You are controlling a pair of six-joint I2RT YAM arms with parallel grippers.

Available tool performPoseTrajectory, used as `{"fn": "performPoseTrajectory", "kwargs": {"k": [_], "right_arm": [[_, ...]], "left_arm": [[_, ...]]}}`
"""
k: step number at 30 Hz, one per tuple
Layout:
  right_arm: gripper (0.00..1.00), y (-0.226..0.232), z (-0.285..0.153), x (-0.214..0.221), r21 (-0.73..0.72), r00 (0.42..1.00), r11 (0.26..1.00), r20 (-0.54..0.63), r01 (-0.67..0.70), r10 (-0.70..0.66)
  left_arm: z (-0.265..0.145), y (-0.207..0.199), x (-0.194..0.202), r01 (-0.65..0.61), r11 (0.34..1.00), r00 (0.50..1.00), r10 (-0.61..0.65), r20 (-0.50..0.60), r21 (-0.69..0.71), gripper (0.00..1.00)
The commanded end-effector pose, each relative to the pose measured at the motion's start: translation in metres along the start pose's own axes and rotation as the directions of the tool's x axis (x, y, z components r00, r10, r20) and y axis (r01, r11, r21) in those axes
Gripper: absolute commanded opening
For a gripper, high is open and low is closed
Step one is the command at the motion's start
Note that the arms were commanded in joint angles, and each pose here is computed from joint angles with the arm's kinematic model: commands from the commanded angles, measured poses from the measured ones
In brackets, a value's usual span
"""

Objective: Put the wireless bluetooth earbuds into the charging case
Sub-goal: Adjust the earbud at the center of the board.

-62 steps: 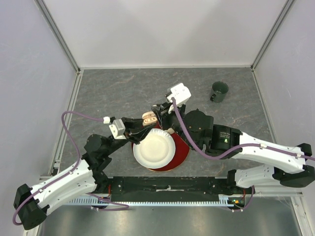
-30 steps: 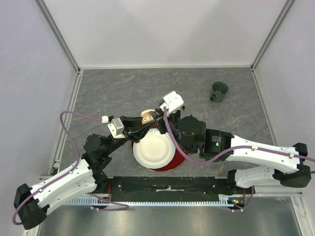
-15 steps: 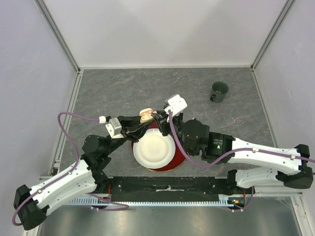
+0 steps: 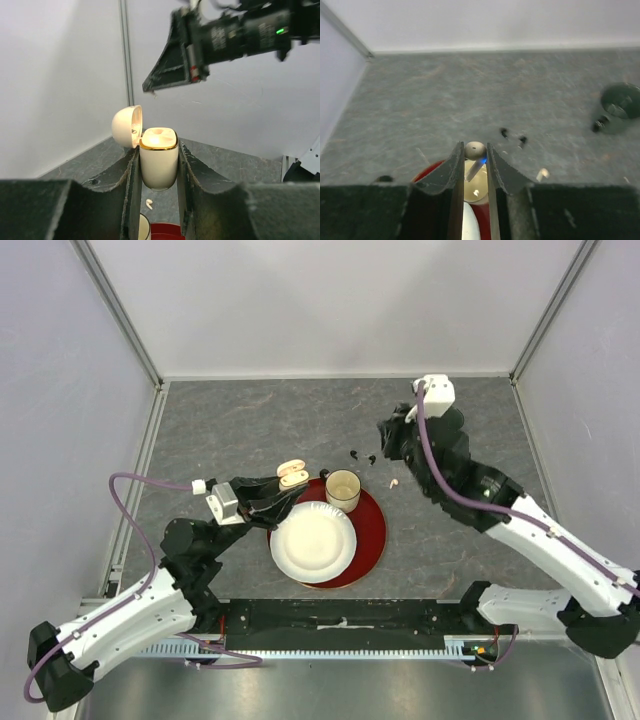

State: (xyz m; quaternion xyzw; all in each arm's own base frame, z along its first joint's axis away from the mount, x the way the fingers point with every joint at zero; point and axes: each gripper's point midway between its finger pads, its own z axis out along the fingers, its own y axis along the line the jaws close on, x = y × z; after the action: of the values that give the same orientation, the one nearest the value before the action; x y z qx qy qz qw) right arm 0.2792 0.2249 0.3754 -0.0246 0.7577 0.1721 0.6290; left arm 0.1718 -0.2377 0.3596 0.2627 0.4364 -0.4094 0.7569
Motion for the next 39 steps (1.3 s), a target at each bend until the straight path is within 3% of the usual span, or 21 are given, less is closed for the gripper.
{"fn": "performPoseTrajectory", "kwargs": {"k": [1,4,5,6,8,23,27,39], "right_arm": [[0.00,-0.080,0.012,0.106,0.226,0.908,0.974,-0.405,-0.013,0.106],[0.00,-0.144,0.014,0.178,0.368,0.813,0.926,-0.511,-0.086,0.279],[0.00,-0.145,0.011,0.200,0.349,0.759,0.926,-0.561,-0.145,0.331],[0.00,-0.174,0.002,0.231,0.433,0.710,0.889,-0.580,-0.148,0.400],[0.00,-0.182,0.002,0.244,0.457,0.693,0.870,-0.568,-0.184,0.444],[0.00,-0.221,0.003,0.299,0.491,0.662,0.871,-0.650,-0.007,0.372],[0.01,-0.227,0.007,0.298,0.471,0.695,0.882,-0.642,0.023,0.324],[0.15,-0.225,0.003,0.325,0.431,0.633,0.900,-0.716,0.069,0.294]], "left_arm": [[0.002,-0.002,-0.020,0.027,1.000,0.998,-0.027,0.061,-0.002,0.02],[-0.002,-0.003,-0.024,0.036,0.999,0.997,-0.036,0.066,0.001,0.02],[-0.004,-0.003,-0.025,0.034,0.999,0.997,-0.034,0.068,0.001,0.02],[-0.005,-0.004,-0.026,0.024,1.000,0.997,-0.024,0.069,0.002,0.02],[-0.006,-0.001,-0.026,0.015,1.000,0.998,-0.014,0.066,-0.010,0.02],[-0.006,0.002,-0.013,-0.025,0.999,0.999,0.025,0.026,-0.020,0.02],[-0.009,0.002,-0.012,-0.022,0.999,0.999,0.023,0.025,-0.023,0.02],[-0.013,0.003,-0.016,-0.015,0.999,0.999,0.016,0.031,-0.033,0.02]]}}
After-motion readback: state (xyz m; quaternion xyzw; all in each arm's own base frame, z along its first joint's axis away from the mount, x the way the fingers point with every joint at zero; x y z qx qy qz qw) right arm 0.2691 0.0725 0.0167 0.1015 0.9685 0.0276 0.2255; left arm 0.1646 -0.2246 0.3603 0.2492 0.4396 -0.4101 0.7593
